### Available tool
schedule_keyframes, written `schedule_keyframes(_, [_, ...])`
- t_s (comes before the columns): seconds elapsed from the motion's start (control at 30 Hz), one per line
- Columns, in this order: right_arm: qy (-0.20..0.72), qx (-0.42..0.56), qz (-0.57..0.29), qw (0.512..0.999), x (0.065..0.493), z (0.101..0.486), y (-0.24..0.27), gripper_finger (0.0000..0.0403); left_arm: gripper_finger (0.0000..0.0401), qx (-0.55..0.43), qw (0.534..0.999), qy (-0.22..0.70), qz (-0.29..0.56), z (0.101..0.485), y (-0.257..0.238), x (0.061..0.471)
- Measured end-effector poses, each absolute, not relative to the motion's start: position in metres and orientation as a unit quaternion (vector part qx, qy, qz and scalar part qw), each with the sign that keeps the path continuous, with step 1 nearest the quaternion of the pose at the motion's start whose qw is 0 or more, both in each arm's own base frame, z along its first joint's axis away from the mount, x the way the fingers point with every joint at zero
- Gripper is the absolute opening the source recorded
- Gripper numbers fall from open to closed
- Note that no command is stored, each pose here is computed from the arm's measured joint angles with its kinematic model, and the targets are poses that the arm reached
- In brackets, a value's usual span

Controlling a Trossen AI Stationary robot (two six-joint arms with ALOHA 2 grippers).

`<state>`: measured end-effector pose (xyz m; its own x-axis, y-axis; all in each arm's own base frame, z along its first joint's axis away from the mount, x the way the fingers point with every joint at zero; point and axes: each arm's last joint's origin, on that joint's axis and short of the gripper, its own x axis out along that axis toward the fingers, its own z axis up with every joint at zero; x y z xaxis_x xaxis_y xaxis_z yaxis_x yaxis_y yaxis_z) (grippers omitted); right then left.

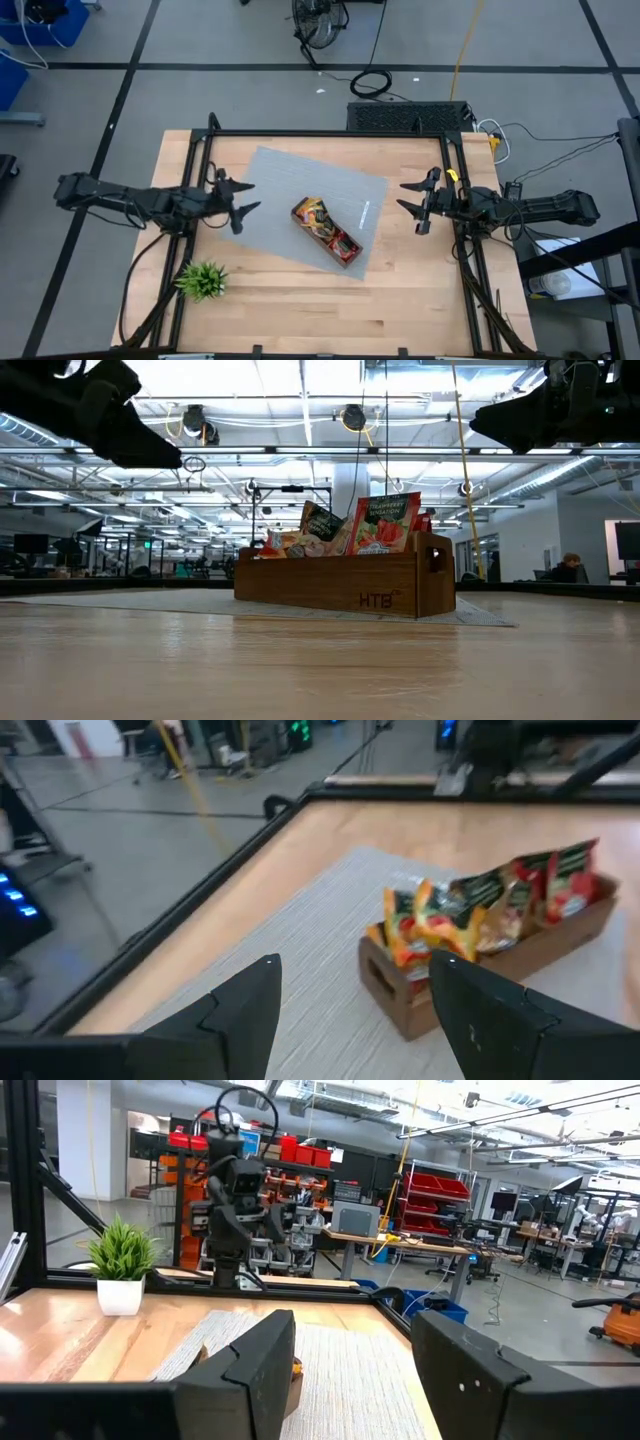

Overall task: Pick & Place Tea
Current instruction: Return to Home Position

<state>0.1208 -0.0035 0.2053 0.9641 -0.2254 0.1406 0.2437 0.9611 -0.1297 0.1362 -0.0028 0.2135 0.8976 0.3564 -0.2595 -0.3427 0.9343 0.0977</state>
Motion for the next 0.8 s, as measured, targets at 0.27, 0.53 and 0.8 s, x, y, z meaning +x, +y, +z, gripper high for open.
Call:
schedule_keyframes(0.27, [-0.063,-0.073,-0.119,0.988,0.121,0.205,-0.003,0.0185,0.0253,0.001,0.986,0.078,0.148,0.214,0.004,0.117])
schedule_keyframes(0.53, [-0.062,-0.073,-0.119,0.988,0.121,0.205,-0.003,0.0185,0.0253,-0.016,0.990,0.042,0.134,0.204,0.006,0.102])
schedule_keyframes(0.8, [-0.062,-0.073,-0.119,0.988,0.121,0.205,-0.003,0.0185,0.0253,-0.036,0.991,0.035,0.126,0.186,0.007,0.098])
